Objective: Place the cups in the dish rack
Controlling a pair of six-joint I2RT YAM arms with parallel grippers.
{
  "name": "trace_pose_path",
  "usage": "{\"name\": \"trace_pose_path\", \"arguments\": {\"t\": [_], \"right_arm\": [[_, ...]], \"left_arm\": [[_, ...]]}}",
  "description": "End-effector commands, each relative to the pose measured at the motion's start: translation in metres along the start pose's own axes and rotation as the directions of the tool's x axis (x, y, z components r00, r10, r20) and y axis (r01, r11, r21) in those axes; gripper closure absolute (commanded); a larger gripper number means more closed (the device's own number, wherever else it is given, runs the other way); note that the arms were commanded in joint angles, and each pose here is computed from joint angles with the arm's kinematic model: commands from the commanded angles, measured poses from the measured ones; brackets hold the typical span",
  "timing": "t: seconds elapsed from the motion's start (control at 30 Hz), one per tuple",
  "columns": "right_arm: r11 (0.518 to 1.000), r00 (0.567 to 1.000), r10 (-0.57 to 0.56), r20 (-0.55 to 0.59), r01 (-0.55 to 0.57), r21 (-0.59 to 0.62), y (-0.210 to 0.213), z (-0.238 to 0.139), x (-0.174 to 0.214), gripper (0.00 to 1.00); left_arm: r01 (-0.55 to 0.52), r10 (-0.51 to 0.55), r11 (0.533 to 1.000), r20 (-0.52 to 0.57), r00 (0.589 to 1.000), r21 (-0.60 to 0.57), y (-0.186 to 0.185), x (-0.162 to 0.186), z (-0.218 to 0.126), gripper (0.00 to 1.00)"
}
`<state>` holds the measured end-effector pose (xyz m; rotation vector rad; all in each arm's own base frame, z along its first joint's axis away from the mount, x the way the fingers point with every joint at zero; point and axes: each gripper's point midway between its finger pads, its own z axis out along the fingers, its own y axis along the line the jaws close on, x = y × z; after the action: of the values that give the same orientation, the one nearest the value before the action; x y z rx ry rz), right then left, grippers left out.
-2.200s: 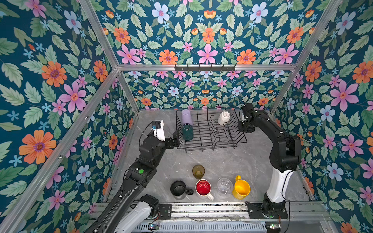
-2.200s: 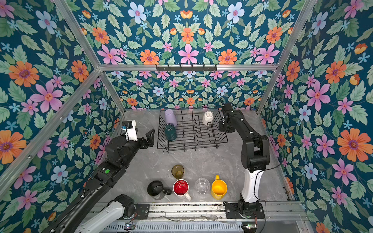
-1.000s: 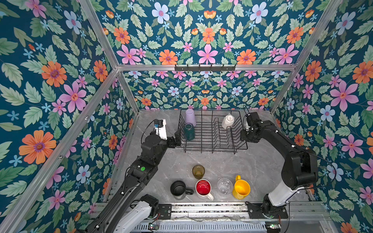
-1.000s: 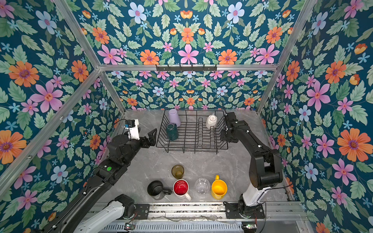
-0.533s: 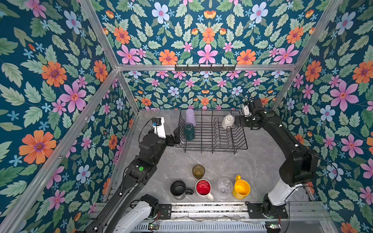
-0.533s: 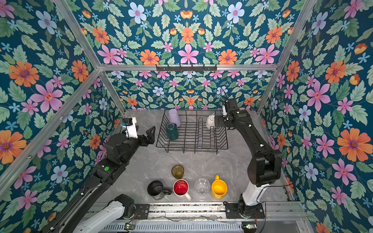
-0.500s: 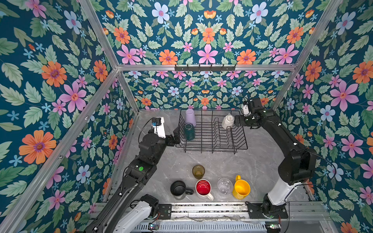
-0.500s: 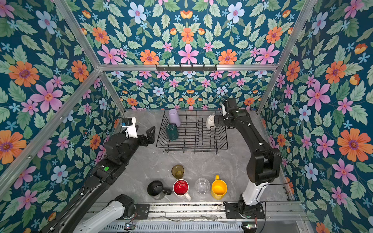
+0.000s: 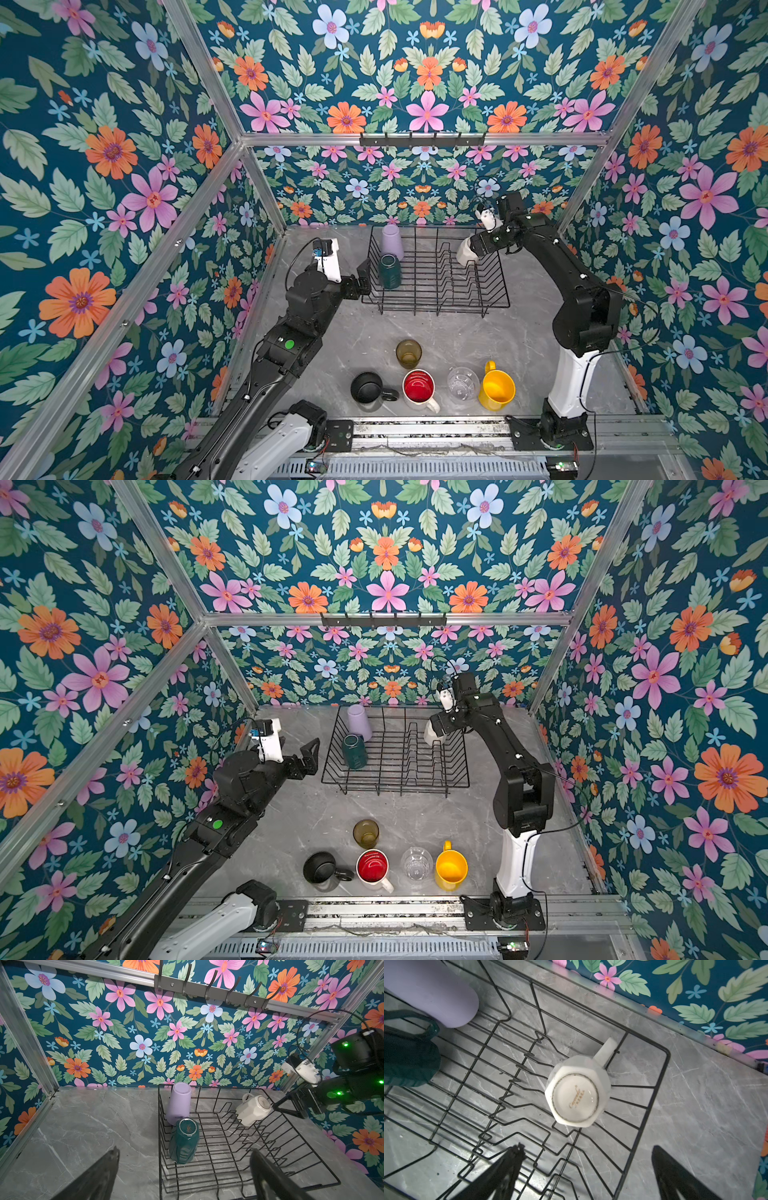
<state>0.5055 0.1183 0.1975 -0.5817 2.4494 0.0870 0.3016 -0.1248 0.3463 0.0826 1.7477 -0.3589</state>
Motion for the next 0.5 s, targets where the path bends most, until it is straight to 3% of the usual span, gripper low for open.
{"name": "trace_pose_path", "arguments": {"t": [0.0, 0.47], "right_arm": [[0.996, 0.996, -0.087, 0.004, 0.087, -0.009, 0.003, 0.007, -0.005, 0.03], [0.992, 0.991, -0.127, -0.038, 0.128, 0.012, -0.004, 0.046, -0.019, 0.05]], "left_arm": [[0.013, -0.013, 1.0, -0.008, 1.0, -0.01, 0.001, 0.001, 0.0, 0.0], [0.025, -0.025, 0.999, -0.02, 0.999, -0.029, 0.004, 0.001, 0.0, 0.0]]}}
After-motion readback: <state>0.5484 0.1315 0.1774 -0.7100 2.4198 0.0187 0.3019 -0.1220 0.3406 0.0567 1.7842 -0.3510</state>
